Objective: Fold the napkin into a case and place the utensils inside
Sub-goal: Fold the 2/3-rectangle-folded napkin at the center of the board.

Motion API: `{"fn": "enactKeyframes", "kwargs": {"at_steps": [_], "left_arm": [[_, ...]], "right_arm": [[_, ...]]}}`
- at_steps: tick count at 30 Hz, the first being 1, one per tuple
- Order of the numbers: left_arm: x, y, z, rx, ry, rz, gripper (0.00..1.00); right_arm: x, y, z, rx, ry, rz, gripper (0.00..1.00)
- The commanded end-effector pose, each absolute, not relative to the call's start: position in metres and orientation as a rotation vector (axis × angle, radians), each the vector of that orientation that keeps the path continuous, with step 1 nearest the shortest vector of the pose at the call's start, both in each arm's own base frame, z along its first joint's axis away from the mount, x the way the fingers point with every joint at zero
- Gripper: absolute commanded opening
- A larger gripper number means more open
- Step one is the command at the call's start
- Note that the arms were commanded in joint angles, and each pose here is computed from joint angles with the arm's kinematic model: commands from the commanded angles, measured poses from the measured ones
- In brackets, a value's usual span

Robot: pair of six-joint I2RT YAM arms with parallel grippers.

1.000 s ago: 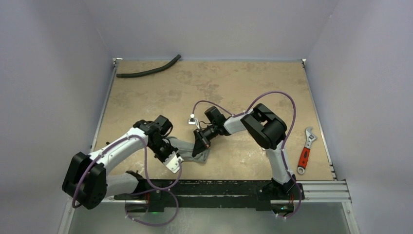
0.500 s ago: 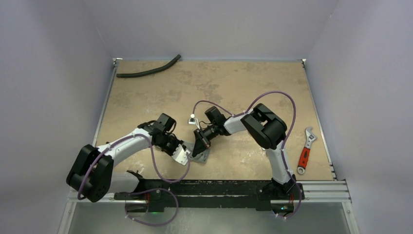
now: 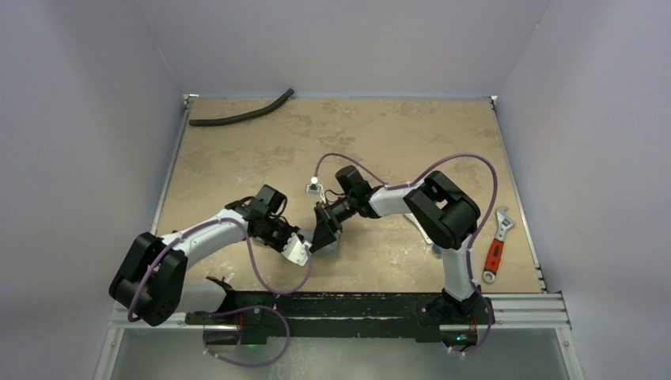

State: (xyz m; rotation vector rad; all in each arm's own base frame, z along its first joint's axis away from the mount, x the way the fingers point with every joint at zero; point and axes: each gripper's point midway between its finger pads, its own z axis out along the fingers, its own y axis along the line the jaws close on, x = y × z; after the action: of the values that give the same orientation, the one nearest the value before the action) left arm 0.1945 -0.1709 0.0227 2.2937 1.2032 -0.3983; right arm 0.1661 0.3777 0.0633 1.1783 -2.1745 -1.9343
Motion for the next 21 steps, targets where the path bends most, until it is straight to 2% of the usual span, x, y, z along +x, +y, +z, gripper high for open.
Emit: {"fn": "enactKeyframes", "kwargs": {"at_steps": [1, 6, 7, 9, 10, 12, 13, 14, 15, 17, 18, 19, 21], "left_arm": [[0.184, -0.16, 0.01, 2.317, 1.292, -0.42, 0.12], [0.175, -0.157, 0.009, 2.307, 1.337, -0.457, 0.11], [0.174, -0.157, 0.01, 2.304, 1.338, -0.46, 0.11], [0.173, -0.156, 0.009, 2.3, 1.347, -0.462, 0.11], [0.172, -0.156, 0.009, 2.297, 1.35, -0.464, 0.11], [0.171, -0.155, 0.01, 2.293, 1.357, -0.465, 0.1], [0.171, -0.155, 0.01, 2.289, 1.361, -0.466, 0.1], [0.172, -0.156, 0.01, 2.282, 1.366, -0.464, 0.1], [0.173, -0.156, 0.011, 2.273, 1.373, -0.464, 0.1], [0.172, -0.157, 0.011, 2.264, 1.38, -0.466, 0.1], [0.173, -0.157, 0.012, 2.256, 1.385, -0.466, 0.1], [0.173, -0.158, 0.012, 2.247, 1.392, -0.466, 0.1], [0.175, -0.16, 0.013, 2.22, 1.41, -0.464, 0.1]], "right_arm": [[0.185, 0.371, 0.039, 1.12, -2.4, -1.816, 0.99], [0.213, 0.366, 0.051, 1.137, -2.654, -1.712, 0.99], [0.218, 0.364, 0.054, 1.154, -2.705, -1.698, 0.97], [0.224, 0.363, 0.065, 1.183, -2.753, -1.71, 0.84], [0.227, 0.364, 0.071, 1.202, -2.769, -1.72, 0.75], [0.23, 0.365, 0.08, 1.218, -2.79, -1.73, 0.34], [0.23, 0.364, 0.081, 1.218, -2.793, -1.728, 0.18], [0.227, 0.363, 0.08, 1.217, -2.78, -1.73, 0.06], [0.225, 0.362, 0.079, 1.215, -2.778, -1.721, 0.0], [0.218, 0.358, 0.076, 1.22, -2.756, -1.732, 0.0], [0.215, 0.356, 0.077, 1.225, -2.75, -1.743, 0.04], [0.211, 0.355, 0.077, 1.238, -2.734, -1.762, 0.14], [0.204, 0.351, 0.075, 1.215, -2.727, -1.768, 0.07]]}}
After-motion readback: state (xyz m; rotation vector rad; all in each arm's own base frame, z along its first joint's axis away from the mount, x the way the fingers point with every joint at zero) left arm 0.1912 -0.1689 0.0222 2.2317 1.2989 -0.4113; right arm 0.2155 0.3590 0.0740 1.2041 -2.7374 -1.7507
